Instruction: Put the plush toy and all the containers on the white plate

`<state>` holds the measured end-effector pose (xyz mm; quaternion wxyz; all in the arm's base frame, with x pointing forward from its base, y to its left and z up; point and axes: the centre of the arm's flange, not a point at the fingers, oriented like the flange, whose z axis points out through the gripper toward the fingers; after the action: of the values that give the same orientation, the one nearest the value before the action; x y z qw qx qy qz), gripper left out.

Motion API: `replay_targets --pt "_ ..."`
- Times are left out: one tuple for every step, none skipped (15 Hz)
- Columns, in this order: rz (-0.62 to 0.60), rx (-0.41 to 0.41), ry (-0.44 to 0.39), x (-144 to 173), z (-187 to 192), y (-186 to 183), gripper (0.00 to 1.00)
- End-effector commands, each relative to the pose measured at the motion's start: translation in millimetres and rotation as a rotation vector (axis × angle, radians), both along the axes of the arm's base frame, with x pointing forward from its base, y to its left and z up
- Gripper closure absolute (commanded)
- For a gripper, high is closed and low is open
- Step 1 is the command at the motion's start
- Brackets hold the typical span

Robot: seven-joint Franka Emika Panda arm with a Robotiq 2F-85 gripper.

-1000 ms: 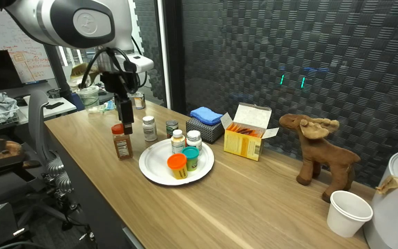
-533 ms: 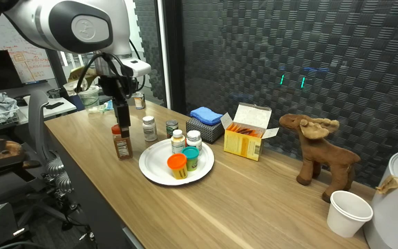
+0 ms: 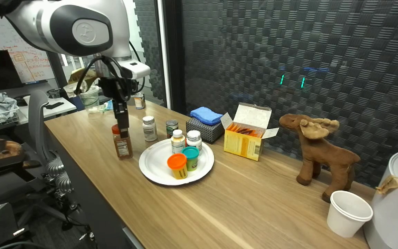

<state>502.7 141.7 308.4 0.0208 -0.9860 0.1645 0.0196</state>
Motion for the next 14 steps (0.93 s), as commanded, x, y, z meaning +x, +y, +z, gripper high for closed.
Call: replay_targets --pt "-0.037 0.013 -0.041 -2.1 15.7 2.9 0.76" --pt "-0.057 0.013 -0.064 -3.2 24.0 -0.8 0.76" --pt "-0.077 0.011 -0.089 -3.4 31.1 -3.8 0.76" --pt "-0.098 0.007 -0.113 -2.4 37.6 -7.6 0.76" --pt "-0.122 -0.006 -0.14 -0.4 43.7 -12.3 0.76" --pt "-0.144 -0.015 -0.16 2.6 49.0 -18.3 0.76" --pt "-0.167 -0.027 -0.179 6.1 52.8 -23.9 0.76" --pt "-0.19 -0.047 -0.194 9.9 55.3 -31.0 0.76" --pt "-0.212 -0.065 -0.203 13.3 56.2 -38.4 0.76" --pt "-0.225 -0.084 -0.191 17.3 53.6 -46.8 0.76" --pt "-0.226 -0.092 -0.163 20.3 49.1 -54.3 0.76" --pt "-0.236 -0.102 -0.145 23.1 42.6 -61.5 0.76" --pt "-0.237 -0.102 -0.123 25.6 35.9 -67.8 0.76" --pt "-0.244 -0.104 -0.11 29.0 29.3 -73.7 0.76"
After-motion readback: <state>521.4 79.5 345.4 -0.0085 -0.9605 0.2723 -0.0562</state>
